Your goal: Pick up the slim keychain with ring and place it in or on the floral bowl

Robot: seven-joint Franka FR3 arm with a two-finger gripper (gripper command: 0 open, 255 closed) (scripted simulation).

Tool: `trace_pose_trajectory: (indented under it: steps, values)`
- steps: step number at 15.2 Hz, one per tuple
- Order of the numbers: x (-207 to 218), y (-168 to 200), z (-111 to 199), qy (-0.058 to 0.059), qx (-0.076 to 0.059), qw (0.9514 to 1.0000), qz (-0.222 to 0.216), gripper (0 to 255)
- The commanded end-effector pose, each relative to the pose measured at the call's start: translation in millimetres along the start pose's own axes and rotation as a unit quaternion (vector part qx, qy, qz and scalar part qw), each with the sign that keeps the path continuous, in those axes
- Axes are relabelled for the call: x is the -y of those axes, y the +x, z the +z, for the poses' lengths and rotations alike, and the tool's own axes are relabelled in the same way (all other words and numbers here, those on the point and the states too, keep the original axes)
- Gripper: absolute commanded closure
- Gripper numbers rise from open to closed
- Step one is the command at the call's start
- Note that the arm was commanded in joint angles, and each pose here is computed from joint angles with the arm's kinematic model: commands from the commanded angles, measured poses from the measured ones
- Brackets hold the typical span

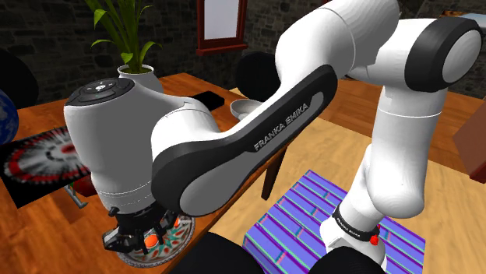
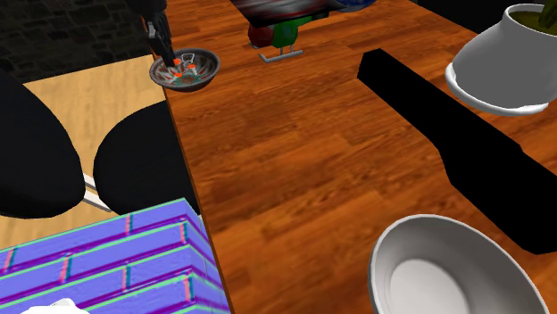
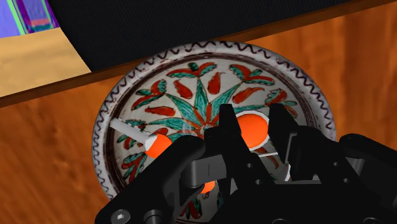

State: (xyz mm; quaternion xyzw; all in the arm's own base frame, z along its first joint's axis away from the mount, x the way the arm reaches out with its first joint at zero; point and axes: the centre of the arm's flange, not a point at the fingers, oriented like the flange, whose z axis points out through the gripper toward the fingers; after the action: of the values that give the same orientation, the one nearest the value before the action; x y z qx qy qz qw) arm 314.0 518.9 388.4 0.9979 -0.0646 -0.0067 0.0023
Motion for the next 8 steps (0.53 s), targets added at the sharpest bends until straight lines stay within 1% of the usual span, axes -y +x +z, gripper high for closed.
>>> trace_pose_trajectory:
  steps: [1, 6, 7, 8]
  values:
    - [-0.1, 0.3, 1.8, 0.000, 0.000, 1.0000, 0.000, 255]
    - [-0.1, 0.3, 1.8, 0.000, 0.000, 1.0000, 0.000, 255]
    - [-0.1, 0.3, 1.8, 0.000, 0.000, 1.0000, 0.000, 0]
    - [-0.1, 0.3, 1.8, 0.000, 0.000, 1.0000, 0.000, 0]
